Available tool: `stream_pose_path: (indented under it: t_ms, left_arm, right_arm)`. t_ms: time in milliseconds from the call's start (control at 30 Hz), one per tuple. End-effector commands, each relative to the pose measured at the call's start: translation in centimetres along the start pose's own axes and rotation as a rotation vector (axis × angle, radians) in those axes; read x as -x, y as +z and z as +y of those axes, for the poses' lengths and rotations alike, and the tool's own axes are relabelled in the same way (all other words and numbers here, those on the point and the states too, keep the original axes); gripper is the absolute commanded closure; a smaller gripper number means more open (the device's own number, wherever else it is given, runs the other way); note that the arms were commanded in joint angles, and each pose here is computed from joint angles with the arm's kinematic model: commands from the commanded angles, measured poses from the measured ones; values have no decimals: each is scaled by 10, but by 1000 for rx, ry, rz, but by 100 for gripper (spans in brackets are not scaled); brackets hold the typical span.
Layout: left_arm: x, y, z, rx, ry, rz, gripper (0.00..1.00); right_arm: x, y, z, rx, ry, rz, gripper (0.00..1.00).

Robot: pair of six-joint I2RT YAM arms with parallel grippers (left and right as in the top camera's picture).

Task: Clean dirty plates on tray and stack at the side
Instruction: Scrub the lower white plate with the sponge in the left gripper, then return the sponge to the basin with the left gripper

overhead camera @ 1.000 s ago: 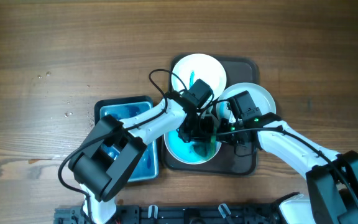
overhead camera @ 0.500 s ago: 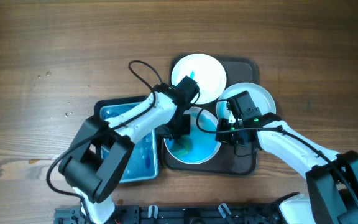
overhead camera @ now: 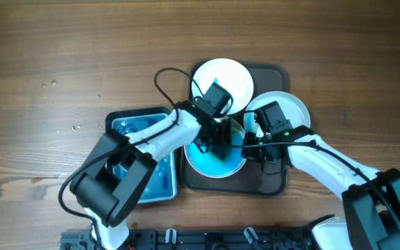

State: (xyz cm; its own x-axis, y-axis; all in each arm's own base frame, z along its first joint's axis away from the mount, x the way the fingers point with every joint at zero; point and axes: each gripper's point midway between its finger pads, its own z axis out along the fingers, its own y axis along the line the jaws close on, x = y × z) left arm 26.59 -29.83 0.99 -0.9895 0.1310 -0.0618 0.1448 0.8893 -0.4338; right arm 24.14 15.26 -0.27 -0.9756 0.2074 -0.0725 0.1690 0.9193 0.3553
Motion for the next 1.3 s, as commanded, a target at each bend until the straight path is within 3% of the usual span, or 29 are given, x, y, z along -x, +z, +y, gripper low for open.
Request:
stream_pose_path:
  t_ms: [0, 300, 533, 667, 767, 933, 1033, 1133, 1267]
  left_arm:
    - [-58, 25, -27, -129, -1, 232, 96]
    - [-62, 13, -7, -112, -64, 294, 96]
    - [-38, -22, 91, 278, -192, 162, 96]
    - [-23, -45, 108, 343, -186, 84, 96]
    - [-17, -60, 97, 292, -184, 40, 96]
    - [-22, -96, 44, 4, -190, 48, 96]
    - [-18, -127, 45, -36, -215, -14, 96]
    - [-18, -157, 81, 76, -292, -92, 96]
    - [-29, -184, 153, 373, -413, -144, 96]
  right_arm:
    - [-9, 11, -22, -90, 28, 22, 96]
    - [-9, 11, -22, -90, 28, 23, 96]
    - [-9, 11, -23, -91, 29, 24, 96]
    - [-9, 11, -23, -91, 29, 24, 96]
    - [-10, 11, -23, -91, 29, 25, 96]
    - [-10, 11, -23, -92, 25, 25, 96]
    - [-9, 11, -22, -90, 17, 25, 96]
    - [-10, 11, -23, -91, 17, 25, 95]
    - [-9, 11, -22, -90, 15, 24, 95]
